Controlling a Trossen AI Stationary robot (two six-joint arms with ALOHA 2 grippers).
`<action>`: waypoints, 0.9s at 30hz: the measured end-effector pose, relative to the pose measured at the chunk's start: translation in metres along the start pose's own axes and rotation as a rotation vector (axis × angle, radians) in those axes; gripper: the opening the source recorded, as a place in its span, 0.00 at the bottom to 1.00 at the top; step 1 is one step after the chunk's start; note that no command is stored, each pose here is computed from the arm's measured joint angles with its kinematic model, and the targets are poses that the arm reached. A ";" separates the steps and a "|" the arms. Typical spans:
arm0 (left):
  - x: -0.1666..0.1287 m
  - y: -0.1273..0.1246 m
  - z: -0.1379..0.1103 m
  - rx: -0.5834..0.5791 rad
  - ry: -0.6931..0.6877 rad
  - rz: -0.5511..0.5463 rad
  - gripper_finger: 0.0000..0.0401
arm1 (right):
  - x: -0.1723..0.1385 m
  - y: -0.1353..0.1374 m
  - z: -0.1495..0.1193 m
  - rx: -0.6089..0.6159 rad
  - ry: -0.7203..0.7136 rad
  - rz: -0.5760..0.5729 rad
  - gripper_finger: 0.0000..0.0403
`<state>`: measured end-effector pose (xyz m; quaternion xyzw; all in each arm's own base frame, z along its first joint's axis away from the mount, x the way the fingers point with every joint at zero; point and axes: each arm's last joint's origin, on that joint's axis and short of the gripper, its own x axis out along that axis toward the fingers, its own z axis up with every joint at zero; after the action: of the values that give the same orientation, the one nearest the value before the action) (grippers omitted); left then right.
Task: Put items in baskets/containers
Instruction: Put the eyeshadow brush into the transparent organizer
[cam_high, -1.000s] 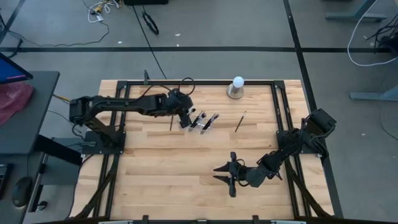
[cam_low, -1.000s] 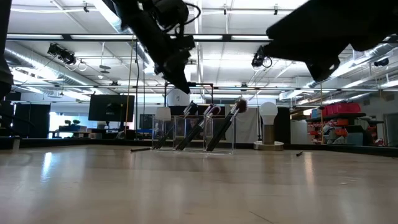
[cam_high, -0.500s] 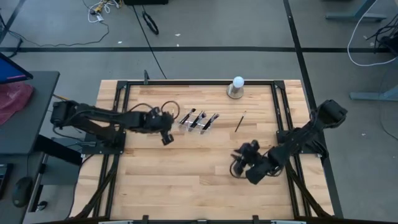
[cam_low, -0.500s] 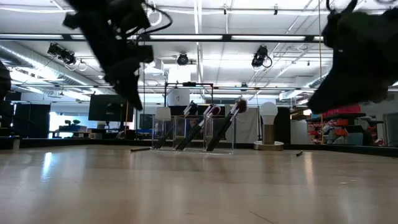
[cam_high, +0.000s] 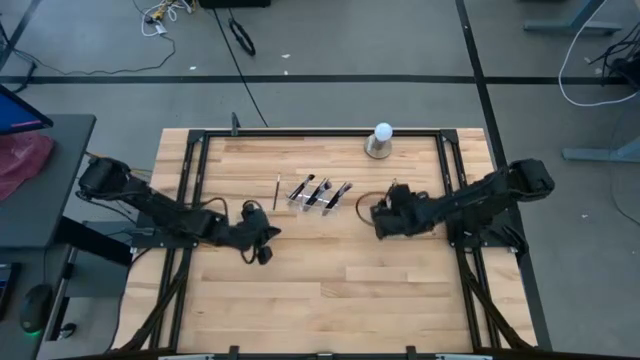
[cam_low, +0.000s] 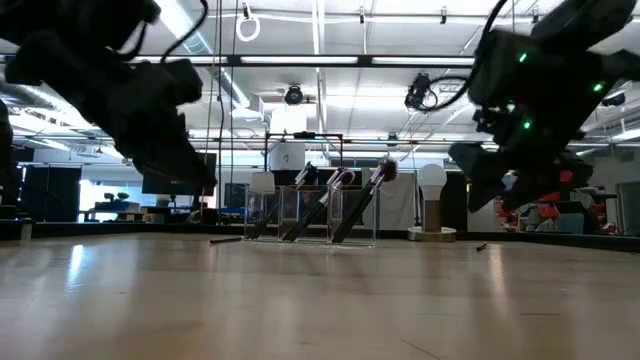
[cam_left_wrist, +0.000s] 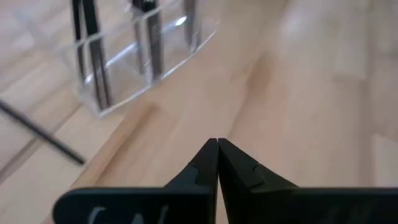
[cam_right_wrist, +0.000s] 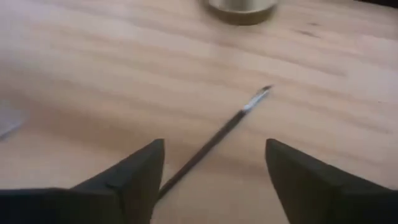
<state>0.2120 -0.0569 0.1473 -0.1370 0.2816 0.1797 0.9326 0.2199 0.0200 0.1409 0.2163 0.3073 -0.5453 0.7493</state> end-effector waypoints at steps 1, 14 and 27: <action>-0.003 -0.004 -0.001 0.006 -0.022 -0.009 0.04 | 0.007 -0.004 0.003 0.017 -0.004 -0.028 0.71; -0.019 -0.026 -0.009 0.051 -0.139 -0.019 0.04 | 0.060 -0.032 0.000 0.166 -0.073 0.034 0.67; -0.019 -0.026 -0.009 0.050 -0.148 -0.008 0.04 | 0.080 -0.038 0.000 0.104 -0.027 0.032 0.53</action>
<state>0.2033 -0.0886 0.1550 -0.1013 0.2158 0.1786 0.9546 0.2013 -0.0467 0.0857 0.2525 0.2651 -0.5514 0.7497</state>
